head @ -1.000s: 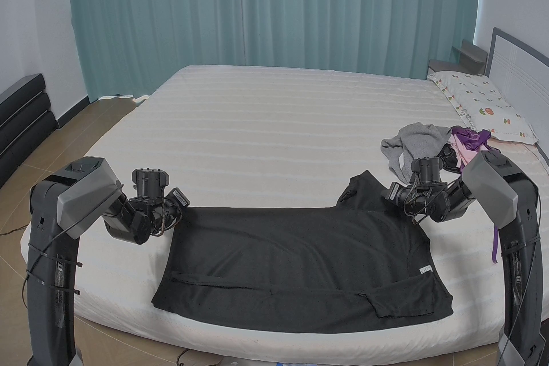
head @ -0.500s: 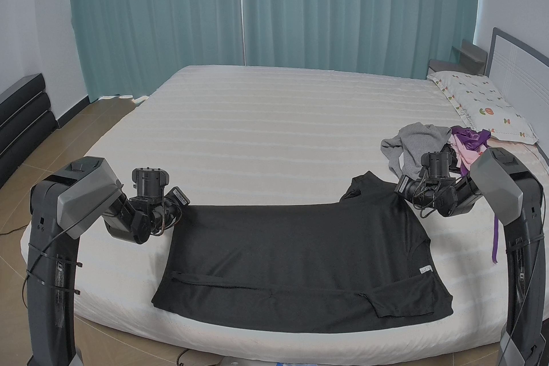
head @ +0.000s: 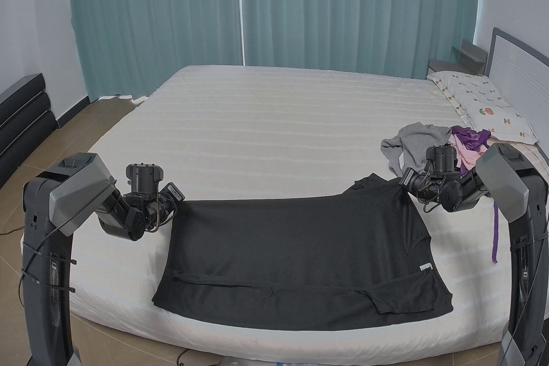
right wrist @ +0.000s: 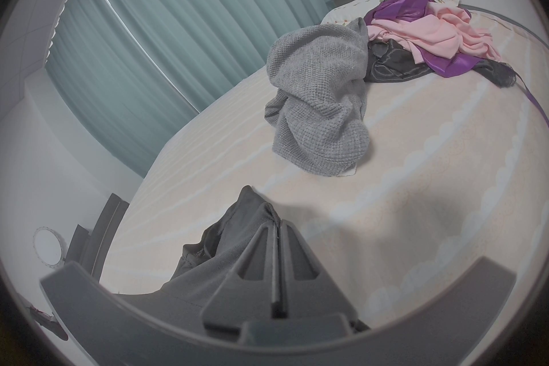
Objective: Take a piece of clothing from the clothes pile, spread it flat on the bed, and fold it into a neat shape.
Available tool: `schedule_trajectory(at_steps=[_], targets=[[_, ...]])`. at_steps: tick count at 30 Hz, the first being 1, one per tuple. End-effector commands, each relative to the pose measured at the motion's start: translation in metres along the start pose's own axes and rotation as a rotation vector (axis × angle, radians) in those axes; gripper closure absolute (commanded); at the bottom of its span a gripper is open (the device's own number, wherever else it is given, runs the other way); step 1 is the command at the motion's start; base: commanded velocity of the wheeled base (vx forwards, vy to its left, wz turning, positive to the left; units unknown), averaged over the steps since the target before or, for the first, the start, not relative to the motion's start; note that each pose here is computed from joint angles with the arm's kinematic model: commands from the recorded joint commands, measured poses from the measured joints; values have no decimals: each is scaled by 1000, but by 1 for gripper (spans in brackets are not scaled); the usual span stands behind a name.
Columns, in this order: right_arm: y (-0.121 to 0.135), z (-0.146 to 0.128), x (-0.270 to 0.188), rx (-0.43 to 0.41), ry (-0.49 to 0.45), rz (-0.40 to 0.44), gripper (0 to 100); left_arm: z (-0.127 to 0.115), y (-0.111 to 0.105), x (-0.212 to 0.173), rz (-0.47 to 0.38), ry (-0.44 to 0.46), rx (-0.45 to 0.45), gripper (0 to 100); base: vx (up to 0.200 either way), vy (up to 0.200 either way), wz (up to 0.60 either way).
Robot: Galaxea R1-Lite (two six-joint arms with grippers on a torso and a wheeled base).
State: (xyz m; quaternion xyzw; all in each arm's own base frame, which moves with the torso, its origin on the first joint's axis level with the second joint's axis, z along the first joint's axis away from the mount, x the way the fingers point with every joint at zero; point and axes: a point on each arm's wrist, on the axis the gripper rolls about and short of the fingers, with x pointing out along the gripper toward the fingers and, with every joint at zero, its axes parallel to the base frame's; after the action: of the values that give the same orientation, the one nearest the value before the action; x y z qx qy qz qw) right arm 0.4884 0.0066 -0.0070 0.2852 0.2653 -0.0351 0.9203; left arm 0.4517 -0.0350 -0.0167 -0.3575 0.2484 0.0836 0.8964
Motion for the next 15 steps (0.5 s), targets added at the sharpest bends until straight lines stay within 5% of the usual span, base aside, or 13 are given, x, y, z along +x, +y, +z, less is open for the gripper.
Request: schedule_trajectory(at_steps=[1,15], targets=[[2,2,-1,0,-8,4,100,2,-2,0,-6,-8,-1,100,0,0,0],[-4,-3,-4,6,16,-13,100,-3,0,7,-2,5,2,100,0,0,0]])
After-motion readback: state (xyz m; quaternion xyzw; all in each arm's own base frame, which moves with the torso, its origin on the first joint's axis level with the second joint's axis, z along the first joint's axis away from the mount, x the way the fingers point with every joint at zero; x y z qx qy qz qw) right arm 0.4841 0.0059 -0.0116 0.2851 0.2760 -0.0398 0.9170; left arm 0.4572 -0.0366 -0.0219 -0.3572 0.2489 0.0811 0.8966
